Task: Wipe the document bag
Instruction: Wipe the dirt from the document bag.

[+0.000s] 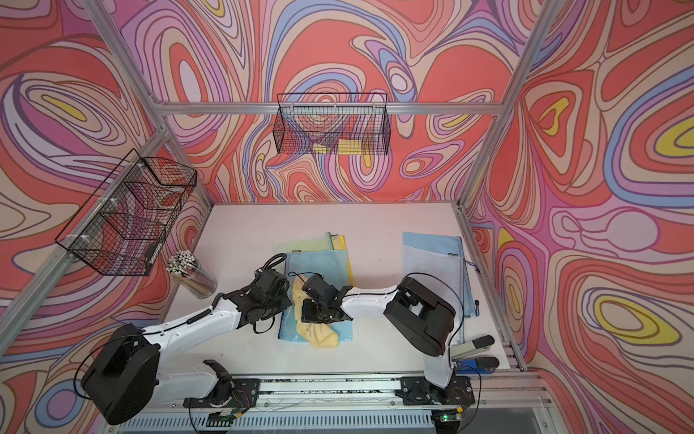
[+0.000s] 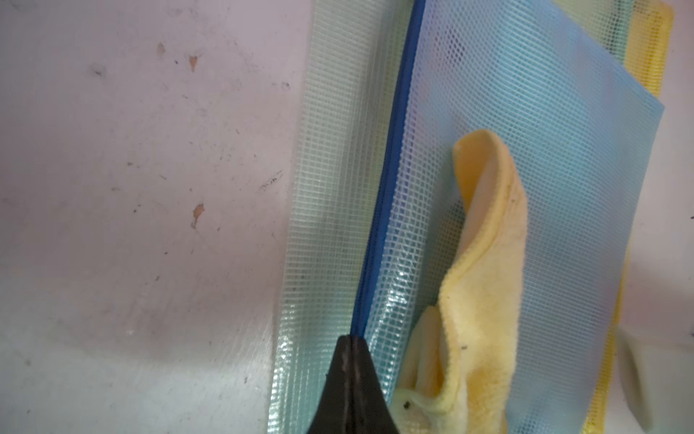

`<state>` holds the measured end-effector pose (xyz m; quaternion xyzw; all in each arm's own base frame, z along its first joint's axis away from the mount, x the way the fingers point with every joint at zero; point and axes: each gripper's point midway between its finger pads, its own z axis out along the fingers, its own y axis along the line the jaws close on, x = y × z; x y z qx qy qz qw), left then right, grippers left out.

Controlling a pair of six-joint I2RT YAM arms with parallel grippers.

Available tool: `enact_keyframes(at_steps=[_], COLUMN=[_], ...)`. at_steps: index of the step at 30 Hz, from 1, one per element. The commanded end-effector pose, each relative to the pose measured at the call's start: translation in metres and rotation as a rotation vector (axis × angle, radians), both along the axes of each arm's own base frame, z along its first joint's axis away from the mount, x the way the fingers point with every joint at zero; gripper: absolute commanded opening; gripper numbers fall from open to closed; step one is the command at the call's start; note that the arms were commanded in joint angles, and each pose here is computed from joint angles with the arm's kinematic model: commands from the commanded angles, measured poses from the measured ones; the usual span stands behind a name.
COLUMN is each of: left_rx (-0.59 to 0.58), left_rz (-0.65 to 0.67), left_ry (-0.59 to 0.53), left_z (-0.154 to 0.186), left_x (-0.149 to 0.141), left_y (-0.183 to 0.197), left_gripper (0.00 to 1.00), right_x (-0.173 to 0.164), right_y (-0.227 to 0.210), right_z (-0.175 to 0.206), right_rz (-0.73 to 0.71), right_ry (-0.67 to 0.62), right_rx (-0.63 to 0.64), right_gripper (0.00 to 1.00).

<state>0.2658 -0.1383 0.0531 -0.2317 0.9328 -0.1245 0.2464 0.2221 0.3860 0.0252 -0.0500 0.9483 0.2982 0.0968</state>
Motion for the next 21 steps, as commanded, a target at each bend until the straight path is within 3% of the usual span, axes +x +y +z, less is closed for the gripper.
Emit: enact_keyframes(at_steps=[1, 8, 12, 15, 21], left_rx=[0.045, 0.087, 0.062, 0.042, 0.038], left_rz=[0.064, 0.077, 0.077, 0.076, 0.078], left_ry=[-0.064, -0.059, -0.053, -0.048, -0.029], left_z=[0.01, 0.009, 0.005, 0.003, 0.0], left_x=[0.01, 0.006, 0.005, 0.006, 0.006], left_y=[0.014, 0.025, 0.022, 0.018, 0.016], left_gripper=[0.0, 0.0, 0.0, 0.0, 0.0], right_x=[-0.021, -0.032, -0.029, -0.018, -0.011], right_y=[-0.053, -0.145, -0.167, -0.144, -0.024], right_z=[-0.034, -0.038, -0.022, 0.003, 0.039], right_rz=[-0.057, -0.173, -0.216, -0.189, 0.018], right_ry=[0.06, 0.063, 0.044, 0.003, -0.074], right_rx=[-0.175, -0.34, -0.313, -0.239, -0.09], right_gripper=[0.0, 0.0, 0.0, 0.0, 0.0])
